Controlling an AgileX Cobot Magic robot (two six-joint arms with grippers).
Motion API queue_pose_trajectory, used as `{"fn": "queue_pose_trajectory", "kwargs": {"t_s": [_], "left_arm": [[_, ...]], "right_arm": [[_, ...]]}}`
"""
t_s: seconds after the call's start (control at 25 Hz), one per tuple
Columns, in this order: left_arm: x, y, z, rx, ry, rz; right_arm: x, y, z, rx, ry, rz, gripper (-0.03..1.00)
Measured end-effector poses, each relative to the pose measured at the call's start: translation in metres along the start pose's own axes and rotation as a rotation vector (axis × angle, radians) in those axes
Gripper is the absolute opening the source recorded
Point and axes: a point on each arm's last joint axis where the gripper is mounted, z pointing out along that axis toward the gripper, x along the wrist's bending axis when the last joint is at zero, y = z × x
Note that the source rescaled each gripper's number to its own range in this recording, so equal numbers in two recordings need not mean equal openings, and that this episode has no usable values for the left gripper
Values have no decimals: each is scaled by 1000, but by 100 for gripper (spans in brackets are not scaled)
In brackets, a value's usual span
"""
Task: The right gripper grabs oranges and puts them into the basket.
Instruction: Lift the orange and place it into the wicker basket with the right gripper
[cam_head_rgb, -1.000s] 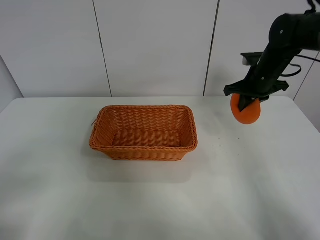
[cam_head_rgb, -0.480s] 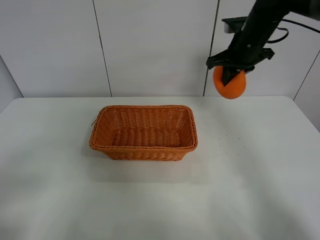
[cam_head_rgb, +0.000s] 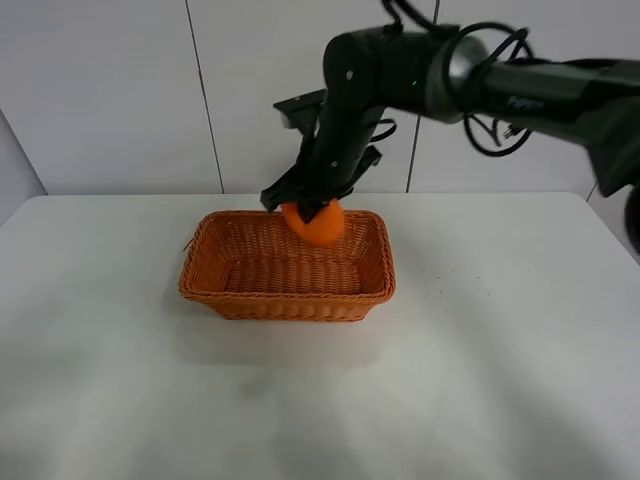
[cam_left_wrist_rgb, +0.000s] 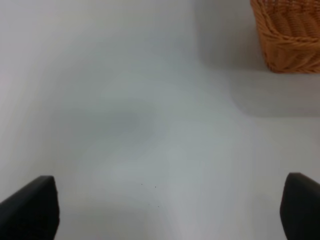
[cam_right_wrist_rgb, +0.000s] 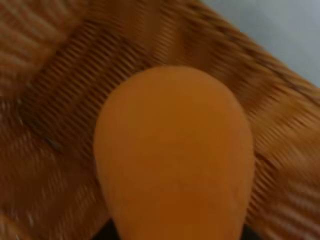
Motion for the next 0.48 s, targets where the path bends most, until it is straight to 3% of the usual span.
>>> {"fn": "queue_pose_trajectory", "kwargs": {"t_s": [0.28, 0.32, 0.36, 0.48], "left_arm": [[0, 0, 0, 0, 0, 0], [0, 0, 0, 0, 0, 0], [0, 0, 0, 0, 0, 0], [0, 0, 0, 0, 0, 0]], "right_arm": [[11, -6, 66, 6, 27, 9, 3], [11, -7, 70, 12, 30, 11, 10], [11, -8, 72, 16, 32, 14, 23], [12, -8, 73, 12, 35, 9, 72]]}}
